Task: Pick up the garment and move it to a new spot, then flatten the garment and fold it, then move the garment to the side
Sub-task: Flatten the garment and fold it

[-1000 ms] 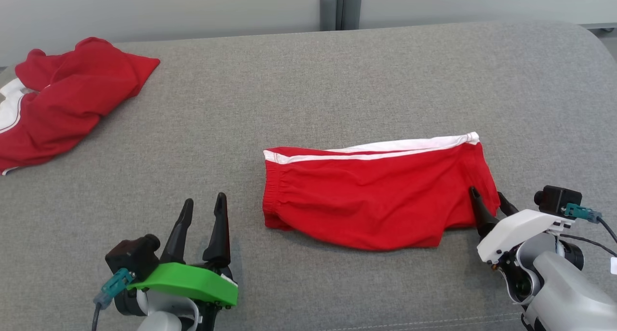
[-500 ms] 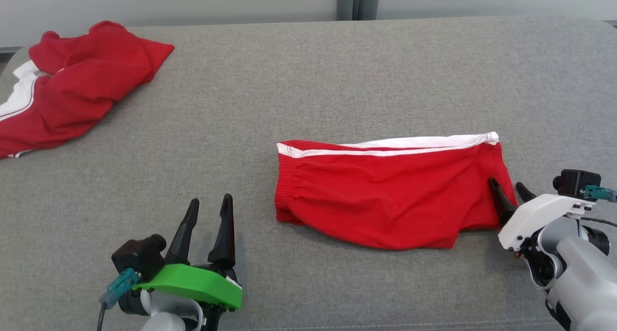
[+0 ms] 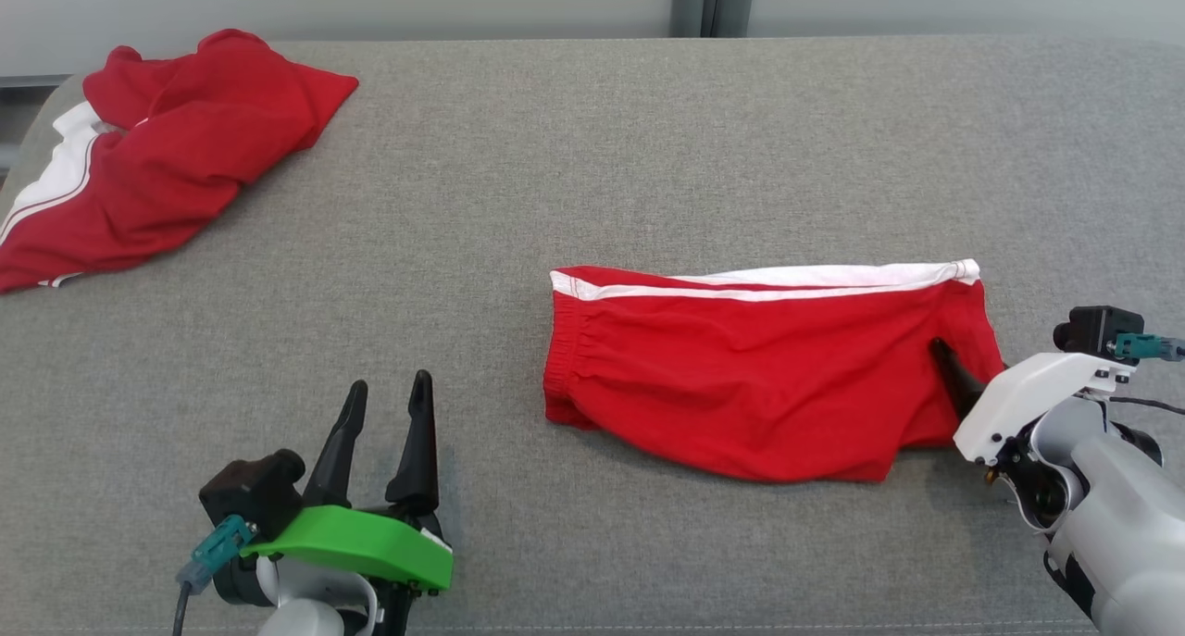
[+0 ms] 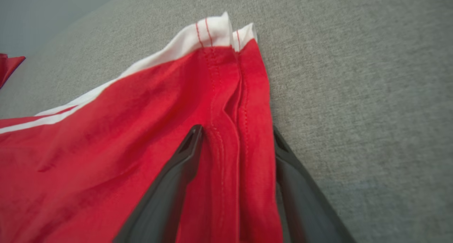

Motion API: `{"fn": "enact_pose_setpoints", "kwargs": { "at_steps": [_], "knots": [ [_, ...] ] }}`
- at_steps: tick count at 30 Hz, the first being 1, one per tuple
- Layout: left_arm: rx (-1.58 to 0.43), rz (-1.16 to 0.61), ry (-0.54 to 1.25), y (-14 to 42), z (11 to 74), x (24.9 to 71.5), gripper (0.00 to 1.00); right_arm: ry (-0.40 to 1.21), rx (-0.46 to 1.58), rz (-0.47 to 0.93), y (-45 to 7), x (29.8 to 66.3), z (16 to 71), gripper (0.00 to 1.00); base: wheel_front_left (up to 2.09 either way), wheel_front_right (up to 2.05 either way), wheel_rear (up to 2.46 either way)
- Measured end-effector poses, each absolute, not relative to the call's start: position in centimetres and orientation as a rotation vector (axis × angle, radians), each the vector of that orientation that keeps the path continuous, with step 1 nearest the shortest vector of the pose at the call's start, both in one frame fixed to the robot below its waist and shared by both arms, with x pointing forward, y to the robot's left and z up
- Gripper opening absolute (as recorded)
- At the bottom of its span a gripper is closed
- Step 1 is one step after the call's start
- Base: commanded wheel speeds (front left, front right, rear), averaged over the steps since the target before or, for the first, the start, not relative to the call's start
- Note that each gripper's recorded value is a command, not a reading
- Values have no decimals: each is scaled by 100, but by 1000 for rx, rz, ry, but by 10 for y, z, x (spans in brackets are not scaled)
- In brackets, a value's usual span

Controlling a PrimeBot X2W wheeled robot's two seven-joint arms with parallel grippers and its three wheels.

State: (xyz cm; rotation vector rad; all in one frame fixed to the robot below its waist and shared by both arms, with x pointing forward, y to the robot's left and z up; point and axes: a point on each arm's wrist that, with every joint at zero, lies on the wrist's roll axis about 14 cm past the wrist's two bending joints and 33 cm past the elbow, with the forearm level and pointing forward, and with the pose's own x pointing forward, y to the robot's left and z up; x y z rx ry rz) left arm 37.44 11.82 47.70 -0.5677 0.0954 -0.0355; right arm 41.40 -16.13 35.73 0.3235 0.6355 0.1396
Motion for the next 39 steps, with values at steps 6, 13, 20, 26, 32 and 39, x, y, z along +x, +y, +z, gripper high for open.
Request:
{"fn": "enact_pose_setpoints", "kwargs": {
  "at_steps": [6,13,20,26,32,39],
  "knots": [
    [-565,-37,98,118,476,374,100,649,327,154,-157,415,357,4,0,0,0],
    [-564,-41,96,118,477,375,100,638,322,150,-160,417,361,0,0,0,0],
    [-565,-37,100,118,476,374,100,585,281,133,-182,429,378,0,0,0,0],
    [-567,-57,100,112,477,376,100,560,238,93,-209,429,387,0,0,0,0],
    [-569,-80,98,105,479,377,100,531,211,109,-209,430,397,0,0,0,0],
    [-571,-104,97,98,482,375,100,418,148,260,-168,450,435,0,0,0,0]
  ]
}}
